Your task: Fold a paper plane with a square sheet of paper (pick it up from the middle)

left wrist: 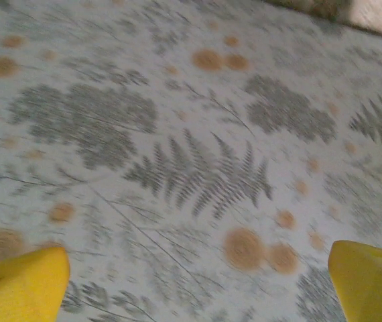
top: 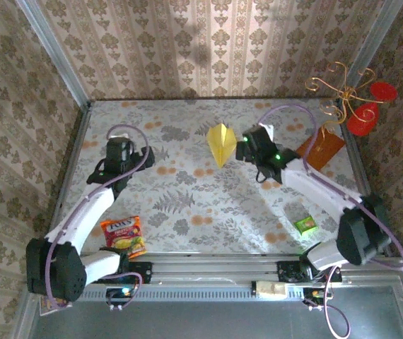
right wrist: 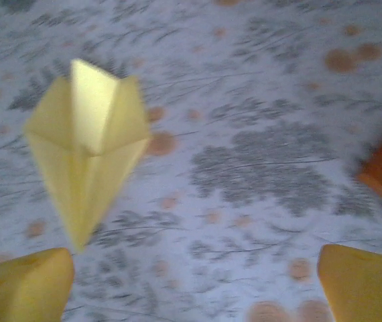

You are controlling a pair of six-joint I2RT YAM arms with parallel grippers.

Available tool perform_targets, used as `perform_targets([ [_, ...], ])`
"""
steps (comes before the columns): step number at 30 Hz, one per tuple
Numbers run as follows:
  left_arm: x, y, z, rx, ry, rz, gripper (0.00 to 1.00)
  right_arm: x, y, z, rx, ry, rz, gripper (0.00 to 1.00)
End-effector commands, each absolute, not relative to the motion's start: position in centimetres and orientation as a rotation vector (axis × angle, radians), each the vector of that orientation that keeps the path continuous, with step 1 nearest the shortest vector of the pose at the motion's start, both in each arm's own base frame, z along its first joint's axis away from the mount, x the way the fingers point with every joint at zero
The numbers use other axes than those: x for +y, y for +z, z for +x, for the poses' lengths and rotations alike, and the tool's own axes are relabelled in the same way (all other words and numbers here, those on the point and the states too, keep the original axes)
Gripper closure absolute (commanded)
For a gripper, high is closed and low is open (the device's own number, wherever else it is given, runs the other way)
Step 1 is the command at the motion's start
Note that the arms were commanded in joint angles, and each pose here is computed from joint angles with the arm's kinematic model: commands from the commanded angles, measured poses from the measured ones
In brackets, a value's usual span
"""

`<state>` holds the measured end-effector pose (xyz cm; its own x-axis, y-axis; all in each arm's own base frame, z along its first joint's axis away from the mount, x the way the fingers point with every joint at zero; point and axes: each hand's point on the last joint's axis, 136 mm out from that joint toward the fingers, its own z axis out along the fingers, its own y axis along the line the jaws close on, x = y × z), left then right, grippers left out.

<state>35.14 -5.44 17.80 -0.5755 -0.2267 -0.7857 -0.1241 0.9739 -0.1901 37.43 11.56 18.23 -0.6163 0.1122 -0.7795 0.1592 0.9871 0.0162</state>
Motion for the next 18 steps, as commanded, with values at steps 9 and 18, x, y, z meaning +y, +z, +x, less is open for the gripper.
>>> perform_targets([
  [9,3.5,18.6,33.5,1.846,0.367,-0.271,0.0,-2.8,20.2,31.8,1.861,-0.529,0.441,0.0],
  [18,6.6,13.5,34.5,1.841,0.352,-0.298,0.0,-6.3,14.5,33.2,1.88,-0.387,0.416,0.0],
])
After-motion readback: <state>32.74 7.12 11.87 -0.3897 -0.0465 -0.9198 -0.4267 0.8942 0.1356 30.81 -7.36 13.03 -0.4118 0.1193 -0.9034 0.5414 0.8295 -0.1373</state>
